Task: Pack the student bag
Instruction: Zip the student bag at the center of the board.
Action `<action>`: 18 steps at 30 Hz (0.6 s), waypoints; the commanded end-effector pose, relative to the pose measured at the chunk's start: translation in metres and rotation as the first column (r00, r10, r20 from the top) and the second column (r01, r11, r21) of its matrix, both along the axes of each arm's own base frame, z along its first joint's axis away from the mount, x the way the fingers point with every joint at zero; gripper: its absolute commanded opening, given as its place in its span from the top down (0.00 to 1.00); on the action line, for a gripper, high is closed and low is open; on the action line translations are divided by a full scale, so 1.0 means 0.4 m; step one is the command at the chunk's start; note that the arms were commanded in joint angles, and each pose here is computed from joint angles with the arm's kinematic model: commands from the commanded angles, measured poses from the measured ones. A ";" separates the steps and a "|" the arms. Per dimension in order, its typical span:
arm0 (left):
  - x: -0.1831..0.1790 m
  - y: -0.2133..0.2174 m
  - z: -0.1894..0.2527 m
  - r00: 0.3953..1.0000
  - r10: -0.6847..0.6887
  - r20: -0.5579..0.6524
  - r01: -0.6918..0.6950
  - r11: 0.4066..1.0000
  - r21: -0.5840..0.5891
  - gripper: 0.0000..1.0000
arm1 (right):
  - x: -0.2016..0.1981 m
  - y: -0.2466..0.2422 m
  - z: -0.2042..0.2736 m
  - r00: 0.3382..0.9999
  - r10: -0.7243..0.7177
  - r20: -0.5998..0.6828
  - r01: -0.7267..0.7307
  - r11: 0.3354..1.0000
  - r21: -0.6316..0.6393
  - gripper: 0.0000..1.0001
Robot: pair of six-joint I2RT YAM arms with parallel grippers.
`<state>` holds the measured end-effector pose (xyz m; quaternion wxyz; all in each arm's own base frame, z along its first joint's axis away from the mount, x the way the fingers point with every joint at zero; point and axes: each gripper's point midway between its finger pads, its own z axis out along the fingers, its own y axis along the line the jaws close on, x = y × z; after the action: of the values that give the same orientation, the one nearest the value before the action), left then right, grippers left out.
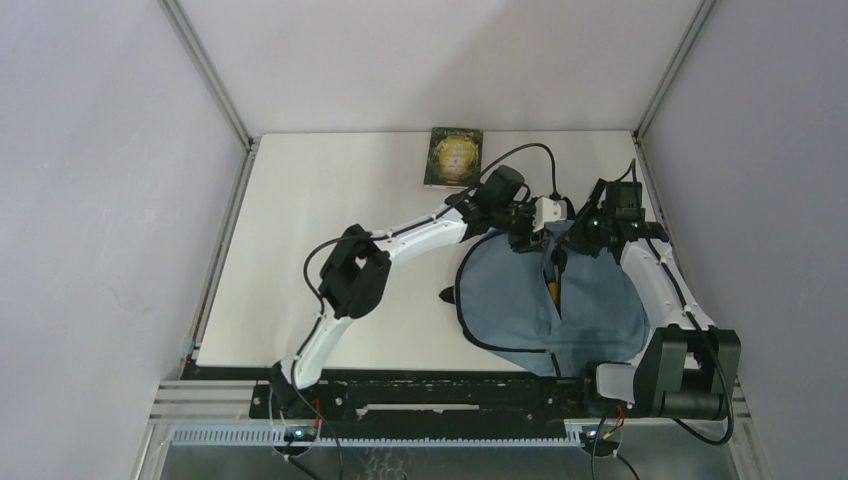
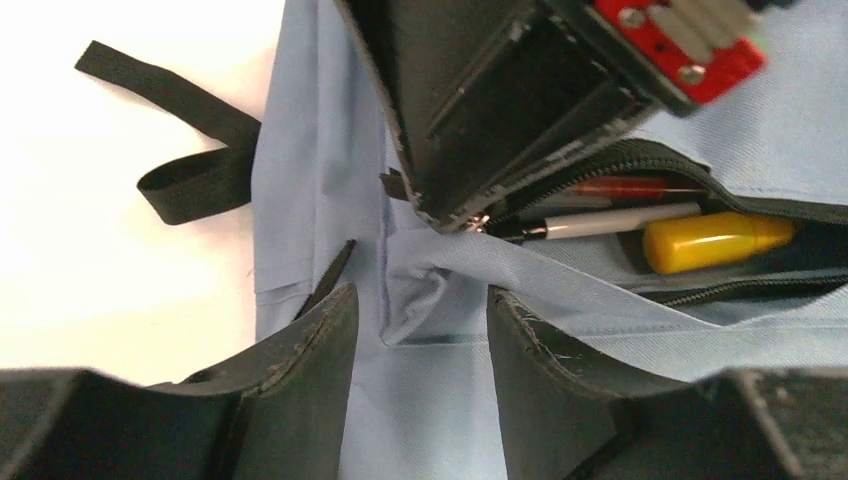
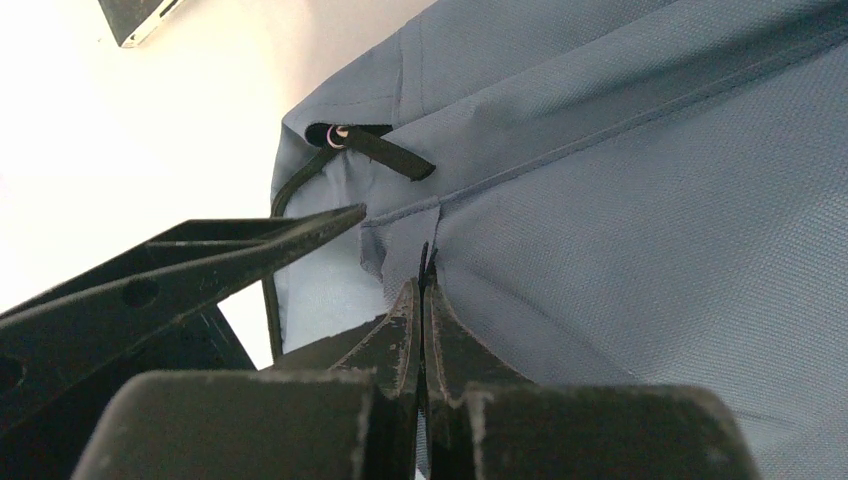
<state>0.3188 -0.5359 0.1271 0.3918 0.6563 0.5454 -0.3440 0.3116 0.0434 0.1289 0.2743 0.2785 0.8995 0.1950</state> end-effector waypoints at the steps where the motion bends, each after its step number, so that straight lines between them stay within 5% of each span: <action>1: 0.037 -0.035 0.081 0.999 0.009 0.050 -0.005 0.997 -0.074 0.46 | -0.002 0.004 0.033 0.999 0.017 0.048 -0.017 1.000 0.002 1.00; 18: -0.004 -0.021 0.063 0.998 -0.057 -0.011 0.057 0.998 -0.018 0.54 | -0.006 0.003 0.042 0.998 0.010 0.054 -0.010 1.000 0.006 1.00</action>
<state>0.3186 -0.5373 0.1208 0.3748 0.6612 0.5488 -0.3481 0.3101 0.0442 0.1325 0.2777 0.2773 0.8983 0.1978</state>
